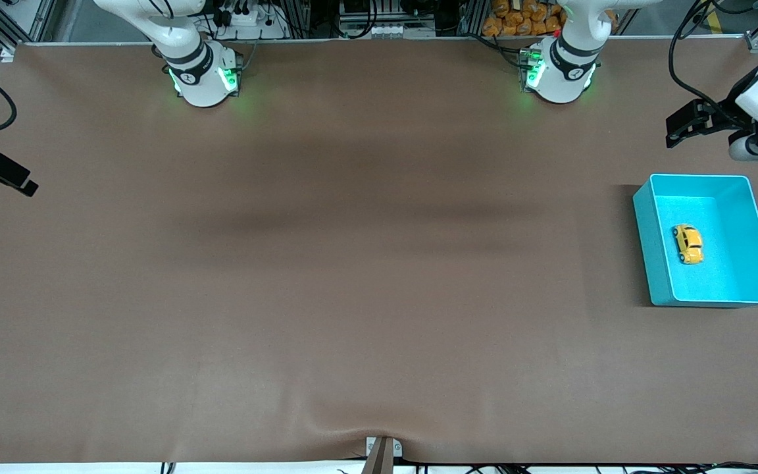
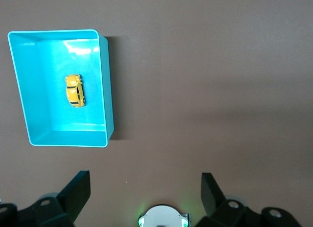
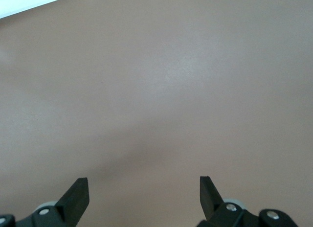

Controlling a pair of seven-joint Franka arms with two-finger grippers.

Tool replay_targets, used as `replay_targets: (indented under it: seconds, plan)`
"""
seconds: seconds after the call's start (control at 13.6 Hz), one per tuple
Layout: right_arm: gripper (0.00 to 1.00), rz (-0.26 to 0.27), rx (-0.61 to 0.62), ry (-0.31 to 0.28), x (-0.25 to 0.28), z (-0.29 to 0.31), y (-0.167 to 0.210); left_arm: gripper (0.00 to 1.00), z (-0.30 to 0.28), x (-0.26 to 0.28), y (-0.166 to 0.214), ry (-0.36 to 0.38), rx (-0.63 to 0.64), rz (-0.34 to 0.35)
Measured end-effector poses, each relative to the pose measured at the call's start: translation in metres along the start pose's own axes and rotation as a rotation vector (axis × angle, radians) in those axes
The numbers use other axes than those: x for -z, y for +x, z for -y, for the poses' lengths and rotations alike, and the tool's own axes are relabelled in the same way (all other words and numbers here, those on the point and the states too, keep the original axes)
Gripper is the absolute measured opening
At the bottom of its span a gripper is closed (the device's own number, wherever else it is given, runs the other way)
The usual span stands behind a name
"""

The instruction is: Wind and store yellow beetle car

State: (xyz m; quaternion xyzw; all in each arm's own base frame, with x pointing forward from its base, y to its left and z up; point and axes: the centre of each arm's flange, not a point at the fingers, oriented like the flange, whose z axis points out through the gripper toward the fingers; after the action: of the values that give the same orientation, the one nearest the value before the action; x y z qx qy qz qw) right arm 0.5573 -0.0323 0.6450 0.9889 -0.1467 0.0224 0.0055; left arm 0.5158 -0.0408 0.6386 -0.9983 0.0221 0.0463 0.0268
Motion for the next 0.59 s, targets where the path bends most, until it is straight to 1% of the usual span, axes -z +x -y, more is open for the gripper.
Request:
replay_targets:
  seconds: [0.59]
  plan:
    - [1.0, 0.0, 0.001, 0.0, 0.0, 0.0, 0.0, 1.0, 0.0016, 0.0111, -0.0031, -0.001, 0.003, -0.023]
